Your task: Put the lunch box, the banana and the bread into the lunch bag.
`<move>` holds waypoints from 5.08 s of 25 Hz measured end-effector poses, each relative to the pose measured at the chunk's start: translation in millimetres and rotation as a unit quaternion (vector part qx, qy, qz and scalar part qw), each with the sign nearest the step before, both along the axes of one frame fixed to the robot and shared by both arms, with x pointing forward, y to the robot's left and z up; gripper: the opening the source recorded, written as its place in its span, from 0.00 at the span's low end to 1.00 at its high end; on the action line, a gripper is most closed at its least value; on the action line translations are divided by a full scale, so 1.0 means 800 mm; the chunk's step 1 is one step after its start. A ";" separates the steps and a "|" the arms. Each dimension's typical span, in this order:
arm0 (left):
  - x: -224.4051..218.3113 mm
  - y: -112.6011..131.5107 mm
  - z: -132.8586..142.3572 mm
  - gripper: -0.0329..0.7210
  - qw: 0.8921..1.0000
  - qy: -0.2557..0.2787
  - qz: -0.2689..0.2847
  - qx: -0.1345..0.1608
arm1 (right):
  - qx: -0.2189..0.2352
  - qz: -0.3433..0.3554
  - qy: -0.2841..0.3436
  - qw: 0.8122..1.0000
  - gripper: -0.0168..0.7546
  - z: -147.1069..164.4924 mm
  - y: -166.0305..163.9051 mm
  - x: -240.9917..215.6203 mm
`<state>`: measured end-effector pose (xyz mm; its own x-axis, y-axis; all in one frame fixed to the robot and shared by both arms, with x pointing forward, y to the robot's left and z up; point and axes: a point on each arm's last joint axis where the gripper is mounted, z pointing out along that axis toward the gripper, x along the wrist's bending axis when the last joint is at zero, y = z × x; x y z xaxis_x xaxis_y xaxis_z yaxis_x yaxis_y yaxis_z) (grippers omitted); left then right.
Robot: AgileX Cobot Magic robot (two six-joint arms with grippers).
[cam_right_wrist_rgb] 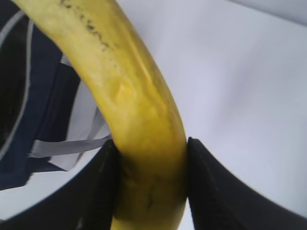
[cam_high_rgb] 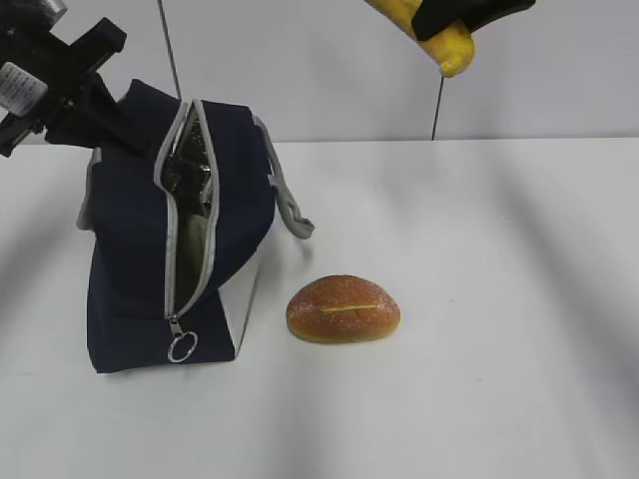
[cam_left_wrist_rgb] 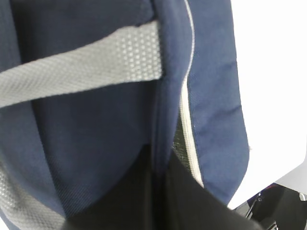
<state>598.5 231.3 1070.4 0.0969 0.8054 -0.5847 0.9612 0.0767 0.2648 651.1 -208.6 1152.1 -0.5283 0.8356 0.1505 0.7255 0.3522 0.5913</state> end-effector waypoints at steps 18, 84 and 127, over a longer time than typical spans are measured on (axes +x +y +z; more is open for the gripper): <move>0.002 0.001 0.001 0.04 1.000 -0.005 0.009 -0.009 | 0.147 0.011 0.207 0.967 0.42 -0.057 0.114 -0.062; -0.003 0.000 0.001 0.04 1.000 0.012 -0.006 -0.012 | -0.195 0.172 0.073 0.963 0.75 -0.104 0.159 -0.089; -0.003 0.000 0.001 0.04 1.000 -0.003 -0.025 -0.006 | -0.208 0.407 -0.022 0.889 0.82 -0.266 0.138 -0.077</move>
